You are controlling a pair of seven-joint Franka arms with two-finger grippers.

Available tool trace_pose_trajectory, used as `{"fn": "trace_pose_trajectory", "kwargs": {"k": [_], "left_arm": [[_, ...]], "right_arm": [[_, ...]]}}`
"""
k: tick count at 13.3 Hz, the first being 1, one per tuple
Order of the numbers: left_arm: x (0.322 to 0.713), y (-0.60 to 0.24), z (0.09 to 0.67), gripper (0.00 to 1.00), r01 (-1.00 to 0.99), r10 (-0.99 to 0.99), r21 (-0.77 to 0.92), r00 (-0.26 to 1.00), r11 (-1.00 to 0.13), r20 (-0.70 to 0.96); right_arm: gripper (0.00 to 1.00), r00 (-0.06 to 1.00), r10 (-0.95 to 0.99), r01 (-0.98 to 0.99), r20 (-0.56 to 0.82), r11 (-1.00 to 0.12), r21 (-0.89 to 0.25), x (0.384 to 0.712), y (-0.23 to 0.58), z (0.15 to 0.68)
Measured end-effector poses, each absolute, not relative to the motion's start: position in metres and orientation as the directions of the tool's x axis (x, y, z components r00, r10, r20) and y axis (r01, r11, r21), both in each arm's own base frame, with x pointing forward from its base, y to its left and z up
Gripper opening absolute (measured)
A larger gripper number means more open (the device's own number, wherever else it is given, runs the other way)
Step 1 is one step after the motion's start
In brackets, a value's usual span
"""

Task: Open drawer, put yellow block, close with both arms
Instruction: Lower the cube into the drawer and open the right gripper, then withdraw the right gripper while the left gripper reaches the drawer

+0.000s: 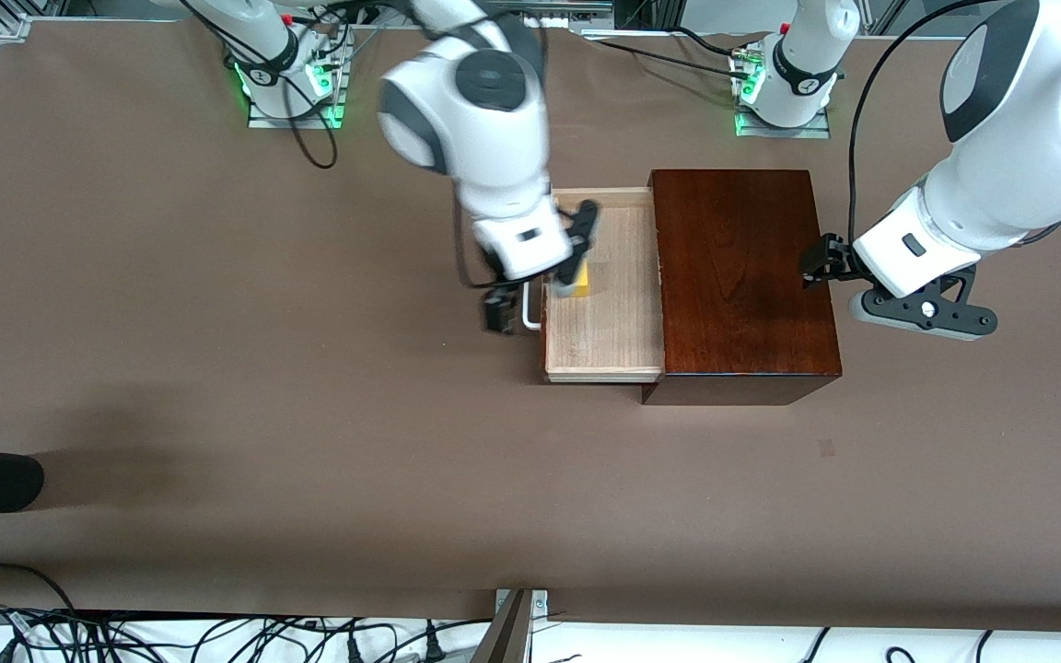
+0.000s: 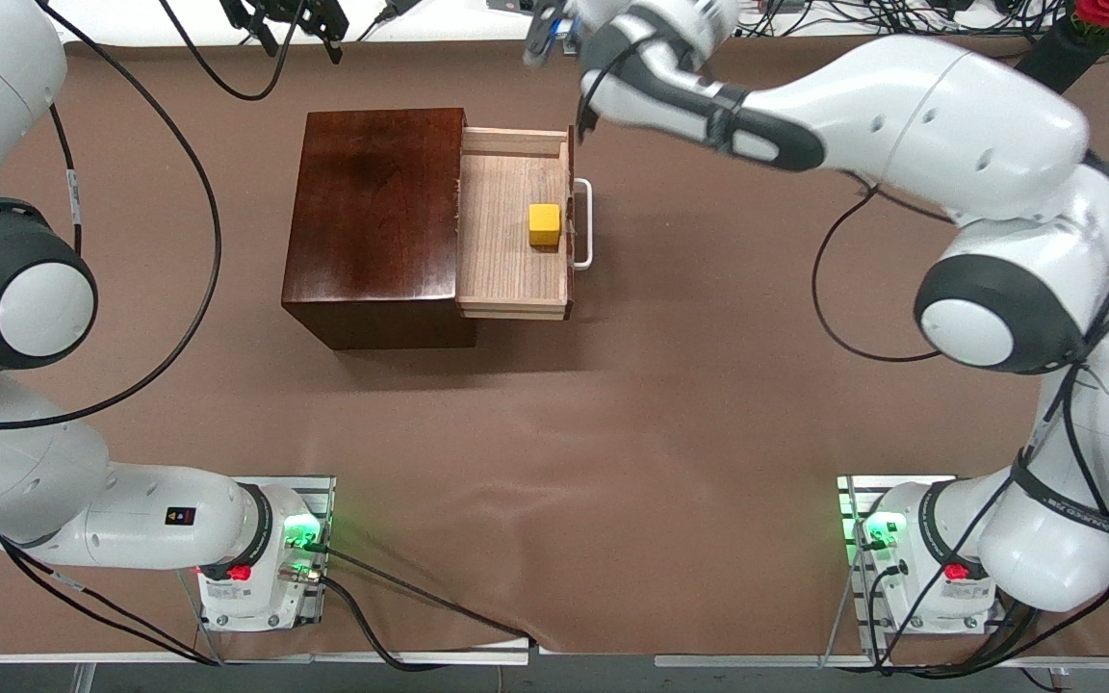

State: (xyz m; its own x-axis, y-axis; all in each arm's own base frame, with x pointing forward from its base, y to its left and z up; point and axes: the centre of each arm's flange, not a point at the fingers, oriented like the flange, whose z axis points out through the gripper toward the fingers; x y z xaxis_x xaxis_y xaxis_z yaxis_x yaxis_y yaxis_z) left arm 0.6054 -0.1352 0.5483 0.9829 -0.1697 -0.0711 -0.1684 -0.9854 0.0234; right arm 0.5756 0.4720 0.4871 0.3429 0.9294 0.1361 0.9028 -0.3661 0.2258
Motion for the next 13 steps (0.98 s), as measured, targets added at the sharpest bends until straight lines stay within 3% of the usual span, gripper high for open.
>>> {"fn": "trace_pose_trajectory", "kwargs": {"k": [3, 6, 10, 13], "left_arm": [[0.605, -0.130, 0.547, 1.00, -0.161, -0.162, 0.022, 0.983, -0.987, -0.085], [0.603, -0.148, 0.536, 1.00, -0.195, -0.196, 0.026, 0.974, -0.981, -0.116], [0.589, -0.240, 0.495, 1.00, -0.379, -0.391, 0.098, 0.905, -0.920, -0.166], [0.574, -0.287, 0.484, 1.00, -0.543, -0.582, 0.236, 0.800, -0.806, -0.146]], "right_arm": [[1.00, 0.440, 0.883, 0.850, 0.165, -0.469, 0.242, 0.596, 0.414, 0.541], [1.00, 0.601, 0.765, 0.754, 0.229, -0.639, 0.153, 0.602, 0.352, 0.594], [1.00, 0.790, 0.581, 0.580, 0.194, -0.812, 0.070, 0.596, 0.245, 0.642], [1.00, 0.859, 0.497, 0.496, 0.126, -0.867, 0.040, 0.577, 0.184, 0.655]]}}
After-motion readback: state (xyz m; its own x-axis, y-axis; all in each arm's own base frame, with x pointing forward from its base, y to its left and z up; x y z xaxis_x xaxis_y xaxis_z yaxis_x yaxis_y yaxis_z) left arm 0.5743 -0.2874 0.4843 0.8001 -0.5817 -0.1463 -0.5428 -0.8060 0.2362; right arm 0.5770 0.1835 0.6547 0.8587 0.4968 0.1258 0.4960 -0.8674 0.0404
